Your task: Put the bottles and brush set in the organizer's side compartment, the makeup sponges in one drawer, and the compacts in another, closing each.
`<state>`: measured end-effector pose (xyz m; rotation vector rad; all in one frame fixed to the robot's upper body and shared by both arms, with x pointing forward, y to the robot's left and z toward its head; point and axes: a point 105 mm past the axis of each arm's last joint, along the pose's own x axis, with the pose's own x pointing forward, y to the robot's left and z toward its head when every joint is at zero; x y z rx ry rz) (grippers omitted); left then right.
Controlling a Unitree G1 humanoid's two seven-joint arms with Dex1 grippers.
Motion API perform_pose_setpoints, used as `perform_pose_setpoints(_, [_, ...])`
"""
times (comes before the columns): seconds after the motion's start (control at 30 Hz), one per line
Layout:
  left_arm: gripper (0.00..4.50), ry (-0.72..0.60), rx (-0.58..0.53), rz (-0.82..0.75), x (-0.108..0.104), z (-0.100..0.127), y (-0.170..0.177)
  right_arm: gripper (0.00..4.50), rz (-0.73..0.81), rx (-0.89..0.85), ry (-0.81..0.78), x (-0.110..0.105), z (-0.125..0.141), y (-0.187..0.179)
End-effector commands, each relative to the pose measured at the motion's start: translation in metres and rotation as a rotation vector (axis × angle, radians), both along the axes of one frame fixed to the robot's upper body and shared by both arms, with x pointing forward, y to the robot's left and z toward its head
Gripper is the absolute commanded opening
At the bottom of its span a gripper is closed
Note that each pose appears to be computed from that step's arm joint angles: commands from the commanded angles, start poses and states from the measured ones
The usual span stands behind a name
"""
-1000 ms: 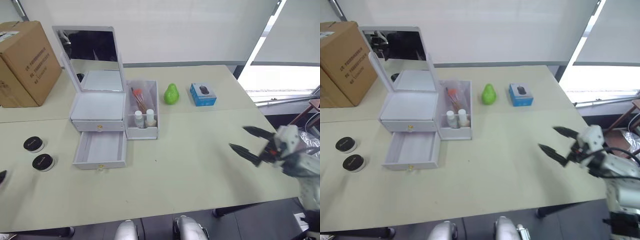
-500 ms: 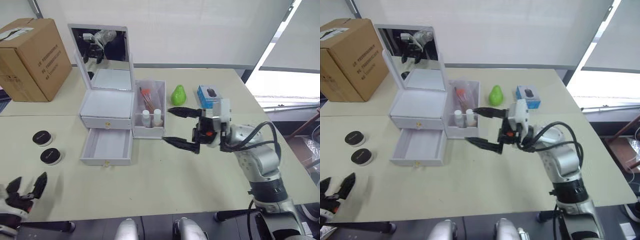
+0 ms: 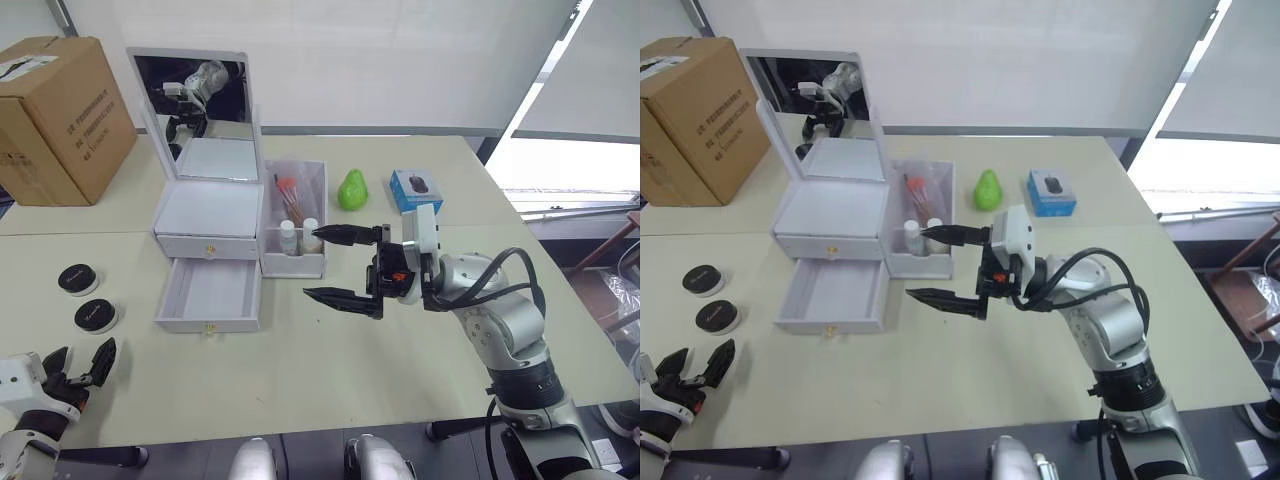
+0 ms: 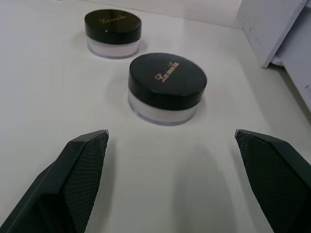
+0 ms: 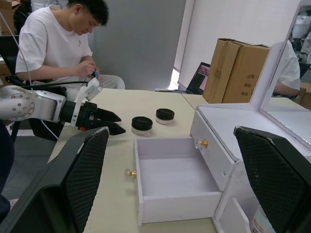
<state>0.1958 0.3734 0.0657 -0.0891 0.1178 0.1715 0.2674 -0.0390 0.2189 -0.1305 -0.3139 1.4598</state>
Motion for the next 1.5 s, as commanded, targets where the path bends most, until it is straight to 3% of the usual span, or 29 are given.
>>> perform_pose_setpoints(0.03, [4.49,-0.022,0.038,-0.007,0.006,0.009,0.003,4.5,0.028,0.0,-0.062,-0.009,0.009,0.0])
perform_pose_setpoints(0.63, [4.49,0.014,0.035,-0.103,0.041,0.008,-0.014,4.5,-0.022,-0.01,-0.046,-0.005,0.007,-0.006])
perform_pose_setpoints(1.1, [4.49,0.103,0.228,-0.124,0.088,0.022,-0.012,4.5,-0.032,-0.009,-0.042,-0.006,0.007,-0.007])
perform_pose_setpoints(1.4, [4.49,0.07,0.184,-0.114,0.098,0.022,-0.015,4.5,-0.037,-0.012,-0.042,-0.006,0.006,-0.007])
perform_pose_setpoints(1.5, [3.93,0.043,0.184,-0.109,0.099,0.026,-0.015,4.5,-0.04,-0.015,-0.039,-0.006,0.006,-0.007])
